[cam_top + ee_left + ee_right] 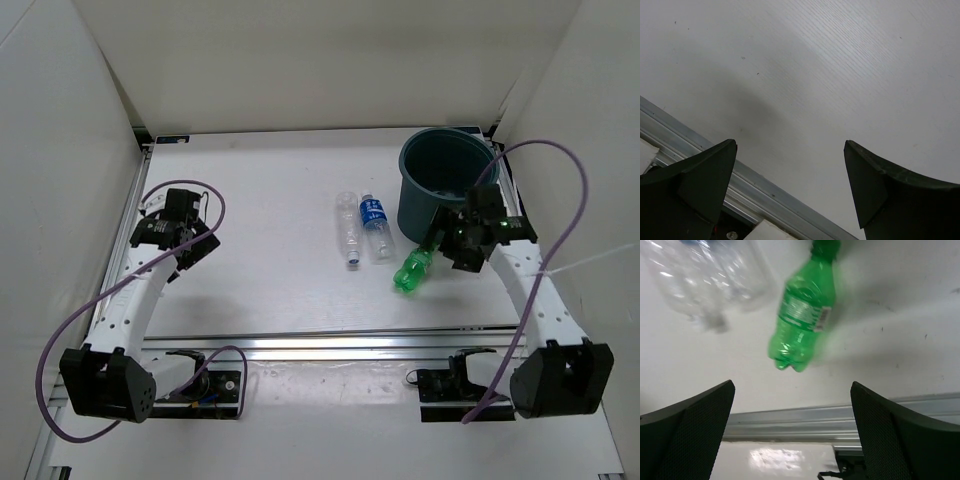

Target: Put the plastic bottles in the bin

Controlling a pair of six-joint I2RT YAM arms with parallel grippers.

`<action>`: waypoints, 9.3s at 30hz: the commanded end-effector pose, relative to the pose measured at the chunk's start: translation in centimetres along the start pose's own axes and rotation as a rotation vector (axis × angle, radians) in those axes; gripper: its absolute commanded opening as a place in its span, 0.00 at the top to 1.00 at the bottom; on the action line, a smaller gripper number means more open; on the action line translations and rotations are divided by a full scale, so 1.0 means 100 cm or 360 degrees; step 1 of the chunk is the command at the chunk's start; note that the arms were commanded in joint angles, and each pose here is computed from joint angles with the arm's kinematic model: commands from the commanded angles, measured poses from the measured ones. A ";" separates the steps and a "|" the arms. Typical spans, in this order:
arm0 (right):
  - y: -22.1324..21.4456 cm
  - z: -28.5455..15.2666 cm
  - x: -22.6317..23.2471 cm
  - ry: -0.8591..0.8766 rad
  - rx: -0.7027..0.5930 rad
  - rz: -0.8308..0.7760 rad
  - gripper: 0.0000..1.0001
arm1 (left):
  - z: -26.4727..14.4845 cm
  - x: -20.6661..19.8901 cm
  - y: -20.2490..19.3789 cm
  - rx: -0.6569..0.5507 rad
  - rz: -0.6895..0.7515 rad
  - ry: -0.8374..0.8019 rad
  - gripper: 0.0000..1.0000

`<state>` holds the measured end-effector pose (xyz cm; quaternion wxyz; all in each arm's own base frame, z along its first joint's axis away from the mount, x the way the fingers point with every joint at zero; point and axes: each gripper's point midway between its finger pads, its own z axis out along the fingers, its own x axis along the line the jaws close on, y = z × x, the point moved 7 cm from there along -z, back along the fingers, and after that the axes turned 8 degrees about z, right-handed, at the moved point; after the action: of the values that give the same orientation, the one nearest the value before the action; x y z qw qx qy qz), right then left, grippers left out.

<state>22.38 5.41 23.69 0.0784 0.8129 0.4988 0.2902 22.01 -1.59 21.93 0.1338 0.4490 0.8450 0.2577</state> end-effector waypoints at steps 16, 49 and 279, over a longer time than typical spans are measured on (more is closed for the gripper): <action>0.015 0.130 0.014 -0.0031 0.0234 0.0031 0.00 | 0.000 0.008 -0.016 0.0006 0.0054 0.0014 0.00; 0.220 -0.017 0.139 0.0397 -0.0655 0.0024 0.72 | -0.006 0.016 -0.024 -0.0011 0.0094 -0.0040 0.00; 0.149 -0.019 0.001 0.0369 -0.0145 0.0488 0.01 | -0.012 -0.362 0.041 0.0263 0.0552 -0.2037 0.61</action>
<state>32.11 -2.10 29.69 0.0010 0.8532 0.3567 0.3806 44.04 -31.67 14.94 0.4431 0.6604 0.5723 -0.1999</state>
